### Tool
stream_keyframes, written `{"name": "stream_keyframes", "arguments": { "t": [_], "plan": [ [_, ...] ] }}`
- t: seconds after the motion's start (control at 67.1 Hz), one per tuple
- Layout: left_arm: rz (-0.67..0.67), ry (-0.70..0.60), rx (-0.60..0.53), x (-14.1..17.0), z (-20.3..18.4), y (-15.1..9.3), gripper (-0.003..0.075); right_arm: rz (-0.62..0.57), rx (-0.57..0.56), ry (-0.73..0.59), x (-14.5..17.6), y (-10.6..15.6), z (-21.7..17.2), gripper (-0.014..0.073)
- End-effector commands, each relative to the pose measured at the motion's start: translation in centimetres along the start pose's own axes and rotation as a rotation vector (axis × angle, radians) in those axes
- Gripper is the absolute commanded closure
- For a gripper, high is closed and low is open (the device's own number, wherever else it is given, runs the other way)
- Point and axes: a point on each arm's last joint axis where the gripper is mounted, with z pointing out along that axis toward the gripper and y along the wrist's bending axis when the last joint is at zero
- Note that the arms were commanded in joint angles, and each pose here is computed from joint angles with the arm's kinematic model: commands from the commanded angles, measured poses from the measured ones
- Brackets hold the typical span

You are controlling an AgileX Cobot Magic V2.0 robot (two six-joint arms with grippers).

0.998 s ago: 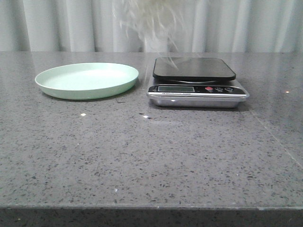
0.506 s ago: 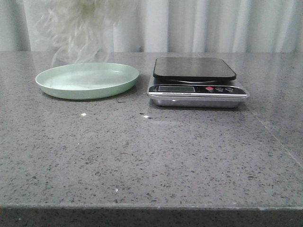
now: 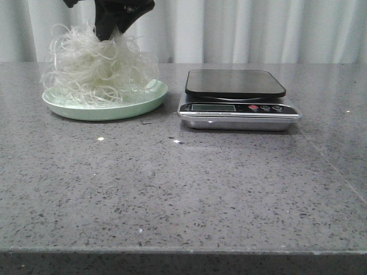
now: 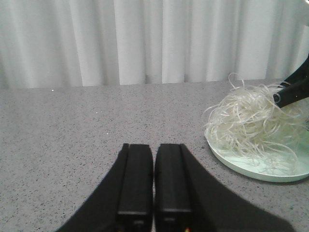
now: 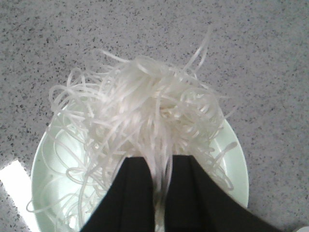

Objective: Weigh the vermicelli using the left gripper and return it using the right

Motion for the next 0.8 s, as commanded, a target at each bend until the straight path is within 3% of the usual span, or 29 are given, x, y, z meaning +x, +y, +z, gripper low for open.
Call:
{"name": "stream_keyframes", "arguments": {
  "t": [0.0,0.104,0.223,0.313,0.506,0.685,0.774,0.789],
  "plan": [
    [-0.017,-0.097,-0.004,-1.5,-0.2,0.1,0.0583,-0.006,0.02,-0.122,-2.4,-0.5,-3.4,0.0444],
    [-0.017,-0.097,-0.004,-1.5,-0.2,0.1,0.0583,-0.005,0.019,-0.11,-2.3,-0.5,-3.4,0.0392],
    [-0.017,-0.097,-0.004,-1.5,-0.2,0.1,0.0583,-0.005,0.018,-0.106,-2.3,-0.5,-3.5,0.0141],
    [-0.017,-0.097,-0.004,-1.5,-0.2,0.1,0.0583,-0.005,0.017,-0.105,-2.4,-0.5,-4.2,0.0022],
    [-0.017,-0.09,-0.004,-1.5,-0.2,0.1,0.0583,-0.004,0.032,-0.177,-3.8,-0.8,-8.5,0.0017],
    [-0.017,-0.09,-0.004,-1.5,-0.2,0.1,0.0583,0.021,0.094,-0.28,-4.7,-3.0,-14.6,0.0024],
    [-0.017,-0.09,-0.004,-1.5,-0.2,0.1,0.0583,0.044,0.141,-0.312,-4.7,-4.6,-17.7,0.0117],
    [-0.017,-0.09,-0.004,-1.5,-0.2,0.1,0.0583,0.053,0.158,-0.316,-4.5,-5.1,-18.5,0.0167]
  ]
}}
